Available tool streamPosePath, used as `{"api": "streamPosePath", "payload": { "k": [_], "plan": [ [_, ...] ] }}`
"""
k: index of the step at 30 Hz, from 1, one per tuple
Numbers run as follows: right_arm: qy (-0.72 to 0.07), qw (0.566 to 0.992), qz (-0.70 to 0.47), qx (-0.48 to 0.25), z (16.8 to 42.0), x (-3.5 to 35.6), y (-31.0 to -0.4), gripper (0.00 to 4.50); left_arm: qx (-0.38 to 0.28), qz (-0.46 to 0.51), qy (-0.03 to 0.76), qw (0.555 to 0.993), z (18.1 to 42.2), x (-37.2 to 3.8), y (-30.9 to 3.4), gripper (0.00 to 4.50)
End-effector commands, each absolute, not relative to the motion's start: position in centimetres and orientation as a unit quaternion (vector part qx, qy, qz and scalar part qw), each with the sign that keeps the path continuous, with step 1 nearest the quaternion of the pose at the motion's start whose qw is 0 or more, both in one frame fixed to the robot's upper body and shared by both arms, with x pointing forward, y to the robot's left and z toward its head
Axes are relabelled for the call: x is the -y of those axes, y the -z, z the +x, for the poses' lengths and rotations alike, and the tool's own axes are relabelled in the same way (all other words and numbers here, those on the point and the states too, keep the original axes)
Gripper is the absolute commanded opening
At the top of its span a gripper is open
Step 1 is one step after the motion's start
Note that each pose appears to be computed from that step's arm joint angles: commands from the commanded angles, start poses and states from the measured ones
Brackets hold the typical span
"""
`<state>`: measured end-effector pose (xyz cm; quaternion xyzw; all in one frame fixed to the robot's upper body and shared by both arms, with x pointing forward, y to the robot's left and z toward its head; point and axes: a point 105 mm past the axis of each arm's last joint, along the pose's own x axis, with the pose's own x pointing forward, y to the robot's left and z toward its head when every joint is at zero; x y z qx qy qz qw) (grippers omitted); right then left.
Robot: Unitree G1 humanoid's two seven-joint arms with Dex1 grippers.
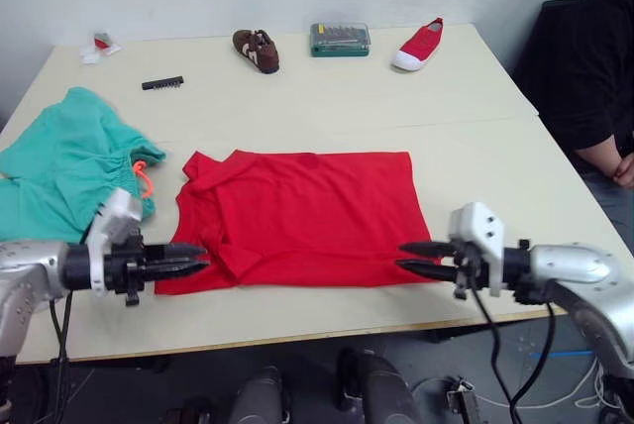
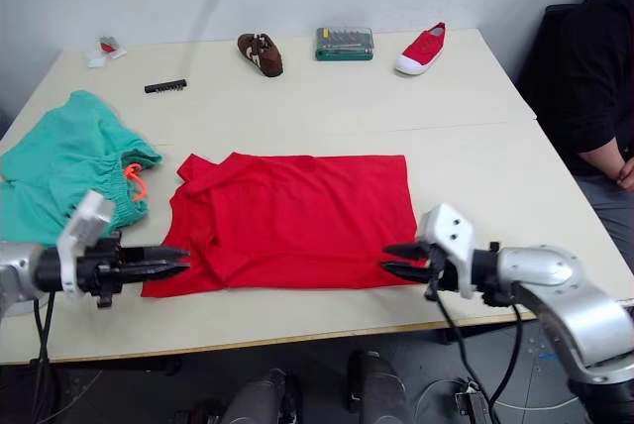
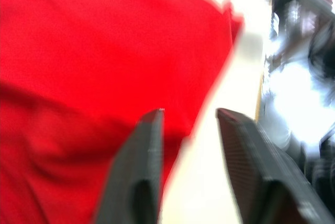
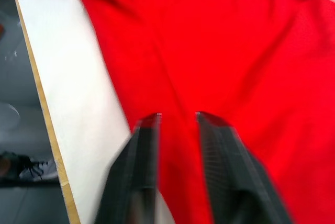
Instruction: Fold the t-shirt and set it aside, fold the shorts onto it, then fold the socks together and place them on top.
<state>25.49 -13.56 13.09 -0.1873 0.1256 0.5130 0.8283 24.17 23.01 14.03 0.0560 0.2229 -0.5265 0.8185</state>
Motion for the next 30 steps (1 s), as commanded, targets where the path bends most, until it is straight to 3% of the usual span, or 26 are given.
{"api": "streamPosePath", "payload": {
  "k": [1, 9, 13, 17, 21, 25, 30],
  "plan": [
    [-0.493, 0.832, -0.227, -0.109, 26.4, 12.8, -12.2, 0.0, -0.226, 0.094, 0.52, 0.819, 24.5, -23.5, -13.5, 0.03],
    [-0.445, 0.843, -0.251, -0.167, 27.1, 14.7, -8.8, 0.0, -0.289, 0.149, 0.466, 0.823, 25.4, -25.8, -9.1, 0.03],
    [-0.41, 0.851, -0.261, -0.2, 26.7, 18.1, -8.1, 0.0, -0.329, 0.191, 0.418, 0.825, 25.3, -29.8, -7.1, 0.03],
    [-0.389, 0.858, -0.261, -0.209, 26.1, 20.7, -8.3, 0.0, -0.33, 0.199, 0.389, 0.837, 25.1, -32.5, -7.4, 0.03],
    [-0.41, 0.861, -0.243, -0.179, 25.6, 19.8, -9.9, 0.0, -0.261, 0.134, 0.46, 0.838, 25.1, -29.8, -11.3, 0.03],
    [-0.443, 0.866, -0.2, -0.118, 25.6, 16.9, -12.8, 0.0, -0.222, 0.094, 0.542, 0.805, 24.5, -25.5, -15.4, 0.03],
    [-0.479, 0.853, -0.18, -0.103, 25.2, 13.8, -13.2, 0.0, -0.239, 0.14, 0.578, 0.768, 24.5, -22.8, -14.3, 0.03]
  ]
}}
